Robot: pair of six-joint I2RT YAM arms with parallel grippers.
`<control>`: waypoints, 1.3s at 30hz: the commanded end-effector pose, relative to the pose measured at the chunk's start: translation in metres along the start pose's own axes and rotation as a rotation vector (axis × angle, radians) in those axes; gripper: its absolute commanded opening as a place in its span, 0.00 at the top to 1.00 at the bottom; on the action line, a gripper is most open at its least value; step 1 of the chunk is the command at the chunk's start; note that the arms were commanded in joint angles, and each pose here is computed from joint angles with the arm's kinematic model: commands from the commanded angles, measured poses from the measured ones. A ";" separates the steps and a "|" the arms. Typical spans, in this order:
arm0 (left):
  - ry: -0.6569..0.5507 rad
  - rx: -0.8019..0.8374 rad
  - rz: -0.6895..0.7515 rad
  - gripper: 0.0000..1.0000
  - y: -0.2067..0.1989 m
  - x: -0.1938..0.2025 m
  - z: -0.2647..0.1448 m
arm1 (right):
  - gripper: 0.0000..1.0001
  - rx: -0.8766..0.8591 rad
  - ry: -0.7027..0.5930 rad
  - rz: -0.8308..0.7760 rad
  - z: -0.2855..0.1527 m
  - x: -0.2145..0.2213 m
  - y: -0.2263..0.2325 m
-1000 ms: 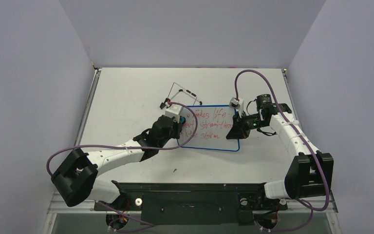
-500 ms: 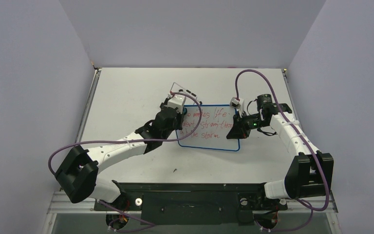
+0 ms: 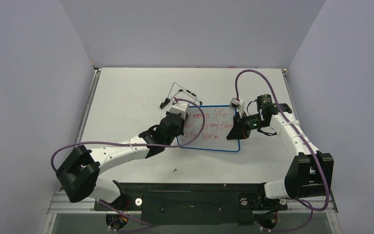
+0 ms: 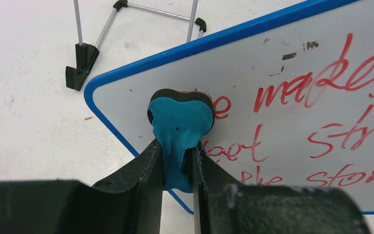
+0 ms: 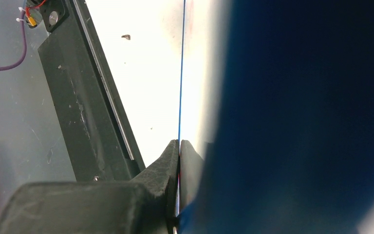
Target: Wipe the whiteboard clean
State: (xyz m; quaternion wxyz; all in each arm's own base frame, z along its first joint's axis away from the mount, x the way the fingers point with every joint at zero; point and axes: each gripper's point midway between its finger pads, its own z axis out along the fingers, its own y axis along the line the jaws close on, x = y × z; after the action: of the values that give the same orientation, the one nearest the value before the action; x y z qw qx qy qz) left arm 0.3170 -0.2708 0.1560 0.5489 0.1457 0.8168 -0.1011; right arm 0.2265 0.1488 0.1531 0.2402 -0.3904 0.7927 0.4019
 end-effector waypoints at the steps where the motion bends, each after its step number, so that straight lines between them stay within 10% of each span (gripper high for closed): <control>1: 0.025 -0.007 0.017 1.00 0.000 0.013 0.001 | 1.00 -0.039 -0.024 -0.099 -0.002 -0.009 0.013; 17: -0.082 -0.090 0.109 1.00 0.004 -0.052 0.009 | 1.00 -0.040 -0.024 -0.102 -0.002 -0.009 0.014; 31: 0.018 0.000 0.120 1.00 -0.006 0.028 -0.004 | 1.00 -0.050 -0.017 -0.103 -0.002 -0.008 0.014; 39: -0.036 0.011 0.083 1.00 -0.008 0.003 -0.008 | 1.00 -0.050 -0.017 -0.103 -0.002 -0.008 0.015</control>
State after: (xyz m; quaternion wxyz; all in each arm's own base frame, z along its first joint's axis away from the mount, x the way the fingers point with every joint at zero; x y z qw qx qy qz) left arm 0.3008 -0.2645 0.1260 0.5417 0.1983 0.8154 -0.0487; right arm 0.2263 0.1472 0.1526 0.2424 -0.3961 0.7900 0.4003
